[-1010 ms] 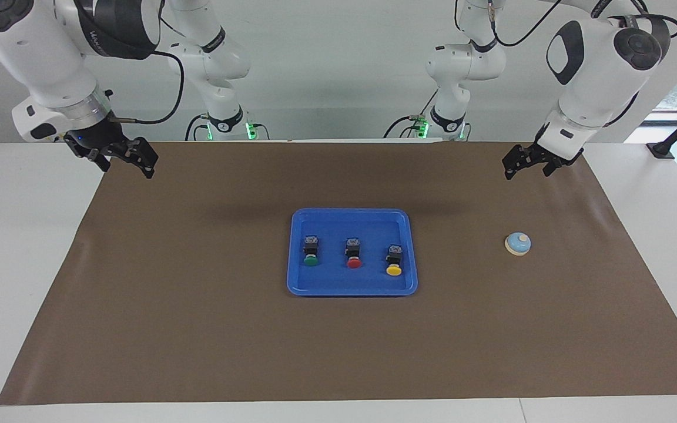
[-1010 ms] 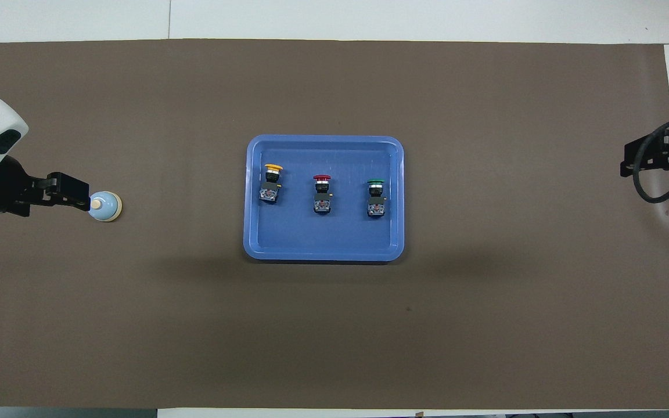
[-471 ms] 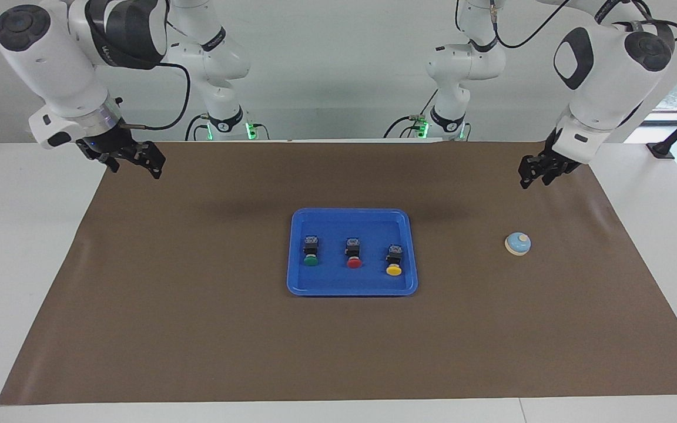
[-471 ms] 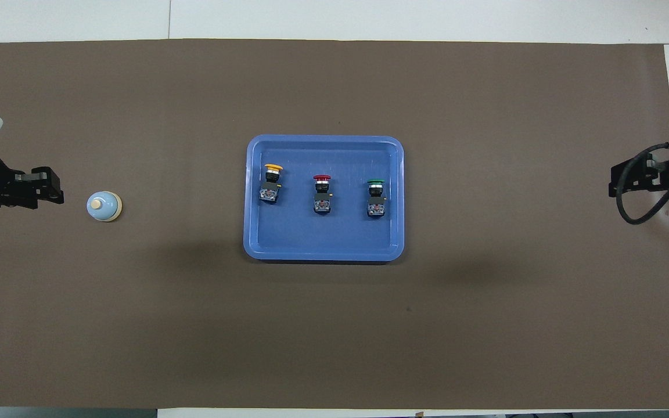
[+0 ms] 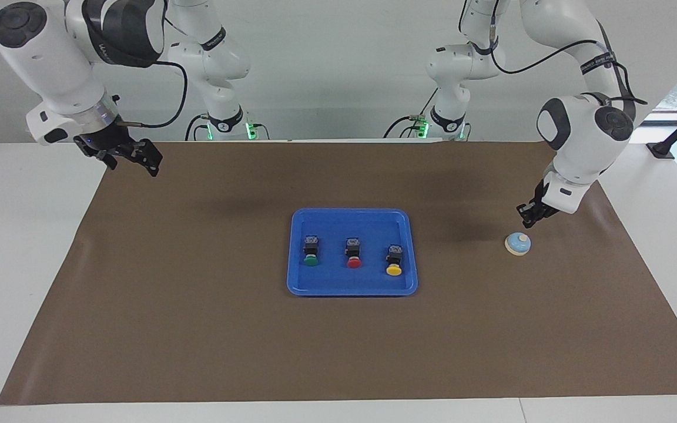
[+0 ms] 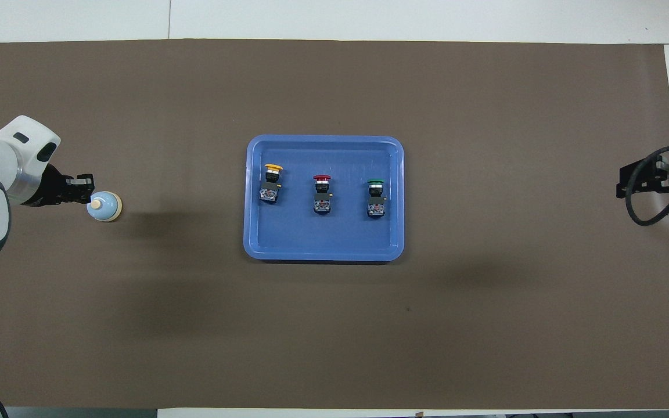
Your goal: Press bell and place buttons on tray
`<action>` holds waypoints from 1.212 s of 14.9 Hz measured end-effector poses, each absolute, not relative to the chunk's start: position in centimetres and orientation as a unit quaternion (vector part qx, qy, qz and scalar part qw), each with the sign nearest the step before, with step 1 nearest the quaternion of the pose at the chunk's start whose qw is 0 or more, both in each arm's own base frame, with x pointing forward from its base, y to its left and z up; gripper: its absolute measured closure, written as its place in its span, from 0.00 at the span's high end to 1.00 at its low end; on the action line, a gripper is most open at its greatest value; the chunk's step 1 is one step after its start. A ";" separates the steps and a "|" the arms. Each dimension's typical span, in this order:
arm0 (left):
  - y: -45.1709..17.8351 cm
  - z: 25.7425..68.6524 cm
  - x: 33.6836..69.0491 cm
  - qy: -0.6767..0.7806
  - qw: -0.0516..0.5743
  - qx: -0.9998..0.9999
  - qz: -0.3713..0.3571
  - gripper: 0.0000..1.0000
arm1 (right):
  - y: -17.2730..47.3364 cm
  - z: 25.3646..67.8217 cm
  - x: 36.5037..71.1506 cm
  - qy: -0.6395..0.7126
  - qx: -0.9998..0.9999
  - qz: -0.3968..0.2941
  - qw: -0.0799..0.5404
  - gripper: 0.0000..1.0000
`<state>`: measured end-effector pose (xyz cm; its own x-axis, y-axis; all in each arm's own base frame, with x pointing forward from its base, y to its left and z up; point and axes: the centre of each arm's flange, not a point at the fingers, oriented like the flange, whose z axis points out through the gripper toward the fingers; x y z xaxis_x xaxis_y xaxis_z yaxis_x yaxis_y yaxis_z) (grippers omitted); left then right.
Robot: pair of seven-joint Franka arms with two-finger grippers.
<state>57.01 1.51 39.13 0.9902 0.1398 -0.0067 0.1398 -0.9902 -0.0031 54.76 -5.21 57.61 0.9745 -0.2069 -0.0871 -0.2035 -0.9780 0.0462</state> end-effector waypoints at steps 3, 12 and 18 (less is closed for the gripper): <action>2.5 37.2 57.1 -0.074 0.002 -0.997 0.001 0.01 | -6.2 58.1 55.3 -0.104 0.994 -0.018 0.018 1.00; 2.9 35.1 56.5 -0.076 0.002 -0.997 -0.001 0.01 | -5.7 58.7 55.2 -0.032 0.999 -0.012 0.017 1.00; 3.1 33.8 55.9 -0.078 0.002 -0.997 -0.008 0.01 | -5.4 58.7 55.2 -0.031 0.999 -0.011 0.008 1.00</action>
